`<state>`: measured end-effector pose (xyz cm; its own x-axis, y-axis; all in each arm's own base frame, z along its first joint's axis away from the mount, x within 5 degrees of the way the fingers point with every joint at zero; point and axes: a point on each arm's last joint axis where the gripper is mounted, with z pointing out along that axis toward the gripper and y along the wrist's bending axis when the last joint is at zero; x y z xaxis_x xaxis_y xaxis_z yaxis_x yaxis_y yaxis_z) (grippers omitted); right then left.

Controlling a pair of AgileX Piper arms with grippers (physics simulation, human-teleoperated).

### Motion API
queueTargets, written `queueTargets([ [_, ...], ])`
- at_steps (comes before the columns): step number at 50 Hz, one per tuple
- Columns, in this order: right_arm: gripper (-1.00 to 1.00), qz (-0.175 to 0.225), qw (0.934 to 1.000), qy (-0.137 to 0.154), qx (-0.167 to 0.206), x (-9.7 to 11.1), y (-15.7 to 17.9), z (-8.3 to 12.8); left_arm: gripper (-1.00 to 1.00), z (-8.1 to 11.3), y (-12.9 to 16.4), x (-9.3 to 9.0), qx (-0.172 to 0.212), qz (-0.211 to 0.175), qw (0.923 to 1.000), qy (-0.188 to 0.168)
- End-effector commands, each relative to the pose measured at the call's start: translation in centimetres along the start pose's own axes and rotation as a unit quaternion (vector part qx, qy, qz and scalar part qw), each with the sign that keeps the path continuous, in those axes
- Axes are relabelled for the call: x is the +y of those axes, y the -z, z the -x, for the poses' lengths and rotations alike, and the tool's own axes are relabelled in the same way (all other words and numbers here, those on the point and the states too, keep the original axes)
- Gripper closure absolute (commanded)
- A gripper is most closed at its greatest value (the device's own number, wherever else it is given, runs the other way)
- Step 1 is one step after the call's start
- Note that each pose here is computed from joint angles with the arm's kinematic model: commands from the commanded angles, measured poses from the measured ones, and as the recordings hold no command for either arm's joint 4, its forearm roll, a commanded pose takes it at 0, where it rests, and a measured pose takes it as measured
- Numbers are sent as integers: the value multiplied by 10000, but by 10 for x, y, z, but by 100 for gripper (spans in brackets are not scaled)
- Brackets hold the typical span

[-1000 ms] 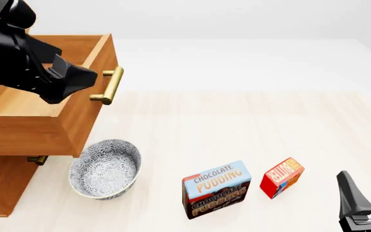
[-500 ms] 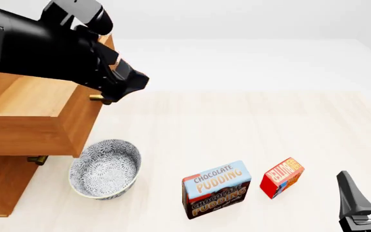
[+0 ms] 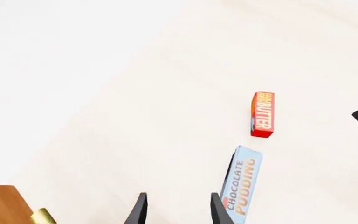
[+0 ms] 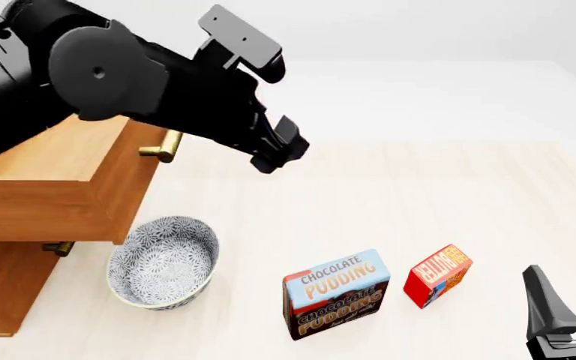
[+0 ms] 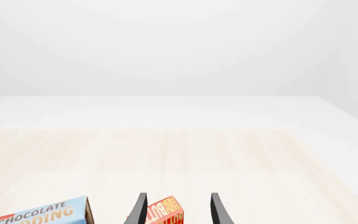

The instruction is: Put the butter at the back in the top drawer of the cabinet and close it.

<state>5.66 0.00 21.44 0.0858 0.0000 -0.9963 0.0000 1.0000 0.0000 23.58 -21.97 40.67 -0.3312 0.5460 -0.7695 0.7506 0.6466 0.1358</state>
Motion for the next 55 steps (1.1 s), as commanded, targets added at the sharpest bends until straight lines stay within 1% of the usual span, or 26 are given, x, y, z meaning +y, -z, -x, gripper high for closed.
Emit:
queueTargets([
  [1, -100, 0, 10000, 0, 0, 0, 0, 0, -100, 8, -33, -18, 138, -240, 9996, -73],
  [13, -100, 0, 10000, 0, 0, 0, 0, 0, -100, 13, -55, -34, 244, -410, 9987, -181],
  [23, -100, 0, 10000, 0, 0, 0, 0, 0, -100, 15, -77, -50, 379, -564, 9974, -230],
  [24, -100, 0, 10000, 0, 0, 0, 0, 0, -100, 15, -82, -54, 409, -599, 9971, -240],
  [35, -100, 0, 10000, 0, 0, 0, 0, 0, -100, 16, -96, -66, 504, -702, 9959, -283],
  [36, -100, 0, 10000, 0, 0, 0, 0, 0, -100, 16, -100, -70, 529, -733, 9955, -295],
  [46, -100, 0, 10000, 0, 0, 0, 0, 0, -100, 17, -114, -83, 622, -834, 9940, -347],
  [55, -100, 0, 10000, 0, 0, 0, 0, 0, -100, 19, -122, -91, 673, -894, 9929, -399],
])
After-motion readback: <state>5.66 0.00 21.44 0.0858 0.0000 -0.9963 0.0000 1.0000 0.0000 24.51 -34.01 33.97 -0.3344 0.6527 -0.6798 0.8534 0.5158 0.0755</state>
